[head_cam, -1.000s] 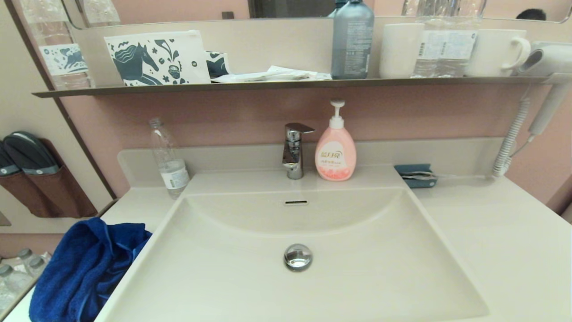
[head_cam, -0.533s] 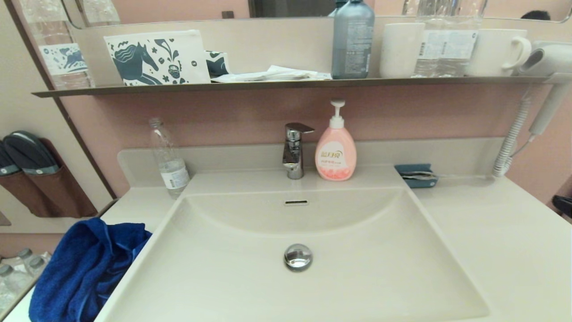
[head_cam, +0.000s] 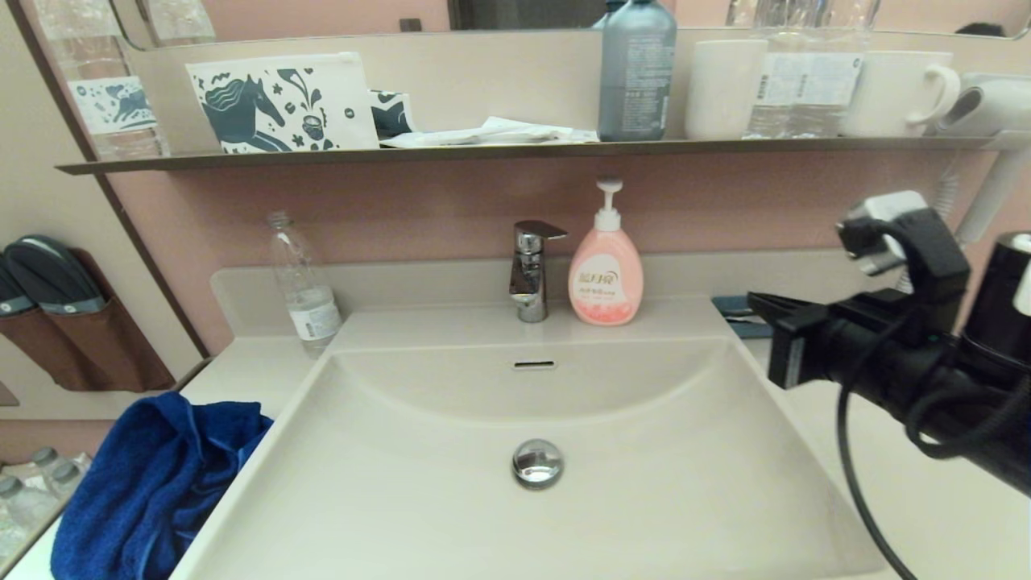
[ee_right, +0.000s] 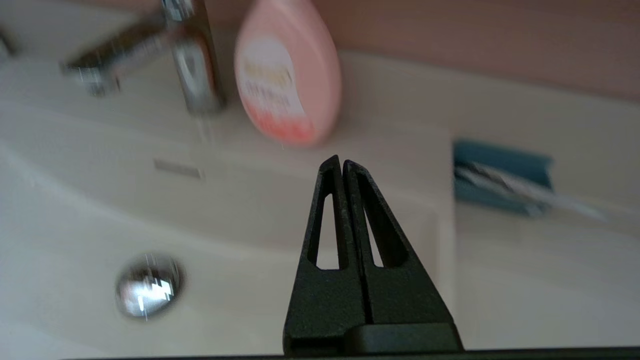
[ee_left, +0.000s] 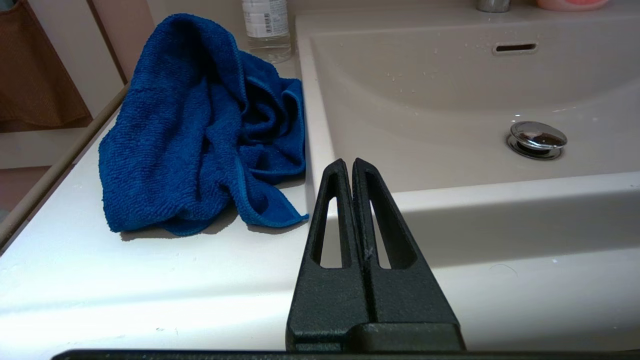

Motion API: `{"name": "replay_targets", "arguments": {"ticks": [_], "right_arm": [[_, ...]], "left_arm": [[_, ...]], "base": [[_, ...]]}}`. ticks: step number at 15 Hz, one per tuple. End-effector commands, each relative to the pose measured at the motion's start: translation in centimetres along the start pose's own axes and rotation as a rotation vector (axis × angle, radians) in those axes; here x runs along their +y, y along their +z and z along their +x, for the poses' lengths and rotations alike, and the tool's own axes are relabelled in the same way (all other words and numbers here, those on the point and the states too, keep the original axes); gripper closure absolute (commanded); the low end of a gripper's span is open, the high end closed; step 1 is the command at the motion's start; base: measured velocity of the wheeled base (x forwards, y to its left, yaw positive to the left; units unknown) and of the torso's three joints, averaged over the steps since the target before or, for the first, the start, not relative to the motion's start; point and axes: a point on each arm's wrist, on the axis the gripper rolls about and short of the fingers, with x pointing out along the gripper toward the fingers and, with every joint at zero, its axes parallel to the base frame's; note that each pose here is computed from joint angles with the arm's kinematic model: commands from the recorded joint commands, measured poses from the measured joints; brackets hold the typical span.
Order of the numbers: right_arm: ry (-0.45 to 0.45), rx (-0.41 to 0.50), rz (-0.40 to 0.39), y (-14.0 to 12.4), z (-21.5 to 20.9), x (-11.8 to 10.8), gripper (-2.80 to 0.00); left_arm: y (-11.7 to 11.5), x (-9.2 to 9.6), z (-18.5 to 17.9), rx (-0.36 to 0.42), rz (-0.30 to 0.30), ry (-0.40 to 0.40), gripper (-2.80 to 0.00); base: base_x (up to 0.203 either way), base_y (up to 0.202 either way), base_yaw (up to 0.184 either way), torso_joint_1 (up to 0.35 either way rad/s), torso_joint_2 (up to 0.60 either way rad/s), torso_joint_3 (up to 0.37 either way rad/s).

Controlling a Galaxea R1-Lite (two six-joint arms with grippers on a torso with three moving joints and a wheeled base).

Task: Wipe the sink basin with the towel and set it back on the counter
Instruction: Turn on the faucet

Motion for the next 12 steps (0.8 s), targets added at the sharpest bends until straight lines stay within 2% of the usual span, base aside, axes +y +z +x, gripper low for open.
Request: {"name": "replay_targets", "arguments": {"ticks": [1, 5, 9, 12], "right_arm": [[0.009, 0.021, -0.004, -0.8, 6.5, 2.9, 0.0], [0.013, -0.02, 0.014, -1.0, 12.4, 5.1, 0.0], [0.035, -0.062, 0.027, -1.1, 15.8, 6.8, 0.0], [0.108, -0.097, 0.033, -0.9, 16.9, 9.2, 0.0]], "left_arm": [[0.0, 0.0, 0.0, -0.001, 0.0, -0.001, 0.0], [0.0, 0.0, 0.0, -0.001, 0.0, -0.001, 0.0], [0.0, 0.0, 0.0, -0.001, 0.0, -0.001, 0.0], [0.0, 0.0, 0.0, -0.001, 0.0, -0.001, 0.0]], "base": [[0.0, 0.0, 0.0, 0.0, 0.0, 0.0], [0.0, 0.0, 0.0, 0.0, 0.0, 0.0], [0.0, 0.0, 0.0, 0.0, 0.0, 0.0], [0.0, 0.0, 0.0, 0.0, 0.0, 0.0]]}}
